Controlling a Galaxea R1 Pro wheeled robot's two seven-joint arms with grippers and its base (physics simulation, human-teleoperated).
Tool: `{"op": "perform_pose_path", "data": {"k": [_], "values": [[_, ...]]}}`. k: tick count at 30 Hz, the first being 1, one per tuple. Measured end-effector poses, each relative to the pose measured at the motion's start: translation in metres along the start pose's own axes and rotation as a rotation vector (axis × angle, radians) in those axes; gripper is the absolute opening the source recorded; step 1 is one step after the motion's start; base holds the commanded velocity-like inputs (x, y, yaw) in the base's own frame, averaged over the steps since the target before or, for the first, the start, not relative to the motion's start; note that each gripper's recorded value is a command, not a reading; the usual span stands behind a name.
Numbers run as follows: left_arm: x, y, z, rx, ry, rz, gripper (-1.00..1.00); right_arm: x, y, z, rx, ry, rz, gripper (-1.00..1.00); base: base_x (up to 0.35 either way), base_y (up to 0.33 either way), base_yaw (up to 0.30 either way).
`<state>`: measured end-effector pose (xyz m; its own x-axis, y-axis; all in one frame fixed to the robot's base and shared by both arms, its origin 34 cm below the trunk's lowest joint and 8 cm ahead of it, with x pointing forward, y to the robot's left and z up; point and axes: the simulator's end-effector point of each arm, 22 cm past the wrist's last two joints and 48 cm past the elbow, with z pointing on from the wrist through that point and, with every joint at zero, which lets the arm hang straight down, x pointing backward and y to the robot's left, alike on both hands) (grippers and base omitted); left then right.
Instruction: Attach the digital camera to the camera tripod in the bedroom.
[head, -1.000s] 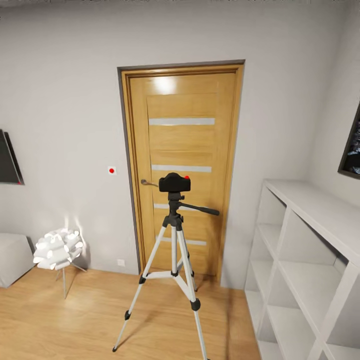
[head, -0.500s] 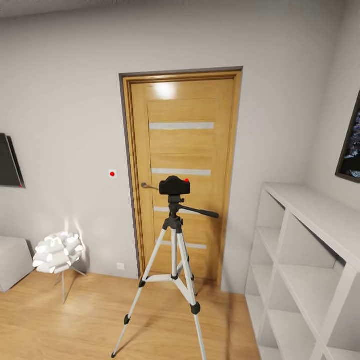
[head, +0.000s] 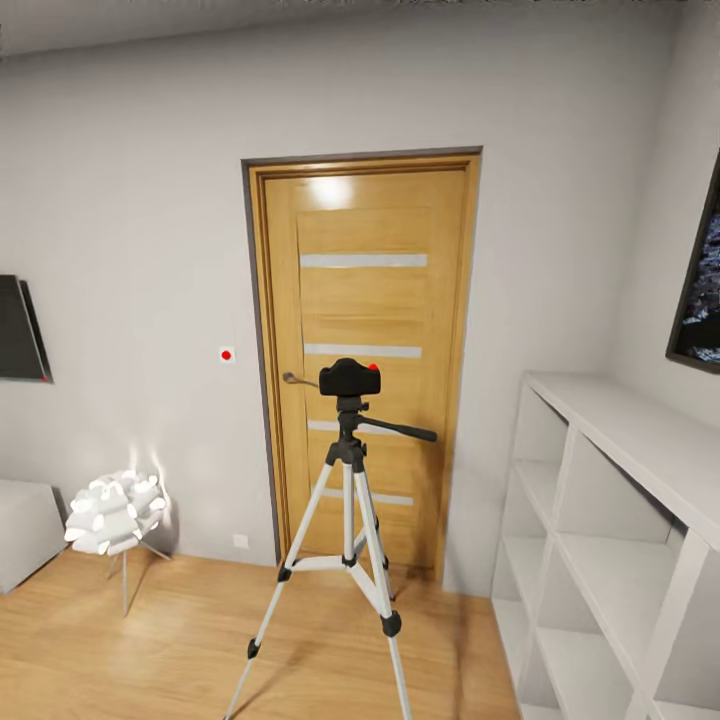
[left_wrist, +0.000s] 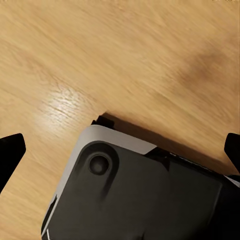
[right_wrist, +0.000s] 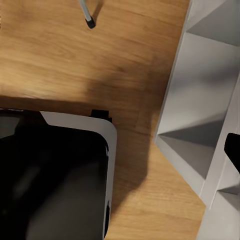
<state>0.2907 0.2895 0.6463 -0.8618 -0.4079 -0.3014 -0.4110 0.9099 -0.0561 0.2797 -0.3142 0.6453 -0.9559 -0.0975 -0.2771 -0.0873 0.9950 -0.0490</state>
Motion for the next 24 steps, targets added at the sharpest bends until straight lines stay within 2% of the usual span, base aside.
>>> {"op": "perform_pose_path", "data": {"k": [24], "values": [[-0.0089,-0.0017,-0.0015,0.006,-0.021,-0.002,1.00,-0.0085,-0.0025,-0.0015,0.003,-0.020,-0.005,1.00,0.000,0.000,0.000]]}}
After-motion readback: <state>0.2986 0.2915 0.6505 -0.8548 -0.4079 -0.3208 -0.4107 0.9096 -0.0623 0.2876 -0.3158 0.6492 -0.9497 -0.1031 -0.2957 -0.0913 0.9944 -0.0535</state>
